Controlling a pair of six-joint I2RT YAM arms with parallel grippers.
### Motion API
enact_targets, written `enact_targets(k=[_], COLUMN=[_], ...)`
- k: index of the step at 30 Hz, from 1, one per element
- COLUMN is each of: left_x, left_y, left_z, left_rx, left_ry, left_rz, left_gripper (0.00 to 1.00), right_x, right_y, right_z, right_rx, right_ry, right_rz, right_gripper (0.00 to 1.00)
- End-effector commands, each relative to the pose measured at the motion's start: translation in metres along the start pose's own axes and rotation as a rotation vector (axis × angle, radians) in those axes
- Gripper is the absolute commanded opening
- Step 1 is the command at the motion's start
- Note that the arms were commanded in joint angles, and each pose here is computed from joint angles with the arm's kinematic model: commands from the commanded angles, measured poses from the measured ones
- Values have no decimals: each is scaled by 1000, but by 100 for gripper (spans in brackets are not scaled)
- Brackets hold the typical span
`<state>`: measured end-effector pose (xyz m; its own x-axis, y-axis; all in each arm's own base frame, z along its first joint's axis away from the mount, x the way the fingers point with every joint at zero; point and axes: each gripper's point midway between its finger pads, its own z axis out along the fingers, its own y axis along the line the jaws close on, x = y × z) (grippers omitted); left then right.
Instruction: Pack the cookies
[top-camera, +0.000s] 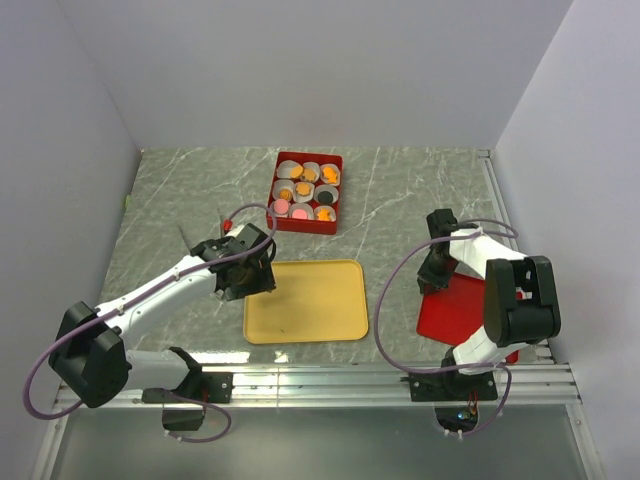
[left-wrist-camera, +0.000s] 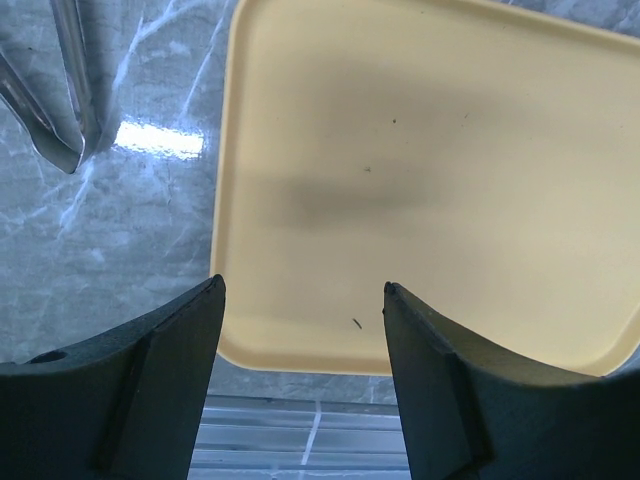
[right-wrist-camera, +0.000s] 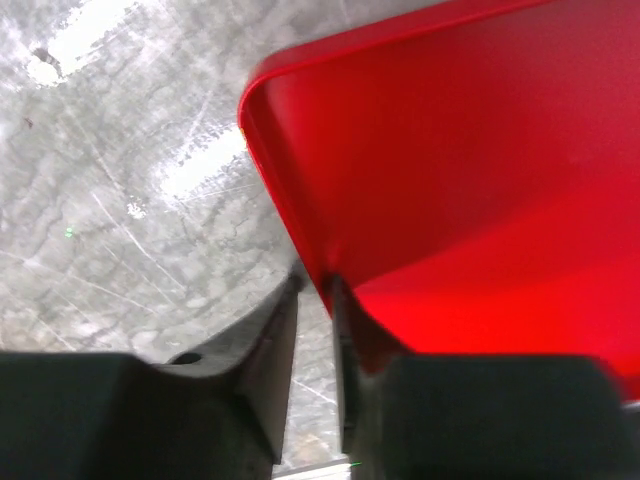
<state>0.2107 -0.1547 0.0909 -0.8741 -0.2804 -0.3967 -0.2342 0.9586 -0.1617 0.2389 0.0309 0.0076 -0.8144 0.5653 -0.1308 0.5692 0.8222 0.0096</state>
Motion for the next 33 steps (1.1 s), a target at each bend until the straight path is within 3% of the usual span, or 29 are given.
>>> enact_targets(k=[1, 4, 10, 19, 25, 33], left_x=[-8, -11, -22, -73, -106, -122], left_y=[-5, -5, -8, -37, -63, -108], left_z=[-8, -11, -25, -80, -130, -190], left_rx=[15, 12, 21, 104, 261, 587], left_ry=[-24, -34, -64, -187, -311, -411], left_rz=[17, 13, 8, 17, 20, 58], left_gripper=[70, 70, 71, 74, 77, 92], right_x=[5, 5, -3, -33, -52, -36], right_y=[5, 7, 34, 110, 160, 214], right_z=[23, 22, -8, -133, -233, -387], right_rx=[-17, -22, -105, -346, -628, -1234], right_ry=[20, 33, -2, -167, -237, -232], right_rz=[23, 16, -35, -90, -111, -201], right_gripper=[18, 1, 0, 0, 0, 0])
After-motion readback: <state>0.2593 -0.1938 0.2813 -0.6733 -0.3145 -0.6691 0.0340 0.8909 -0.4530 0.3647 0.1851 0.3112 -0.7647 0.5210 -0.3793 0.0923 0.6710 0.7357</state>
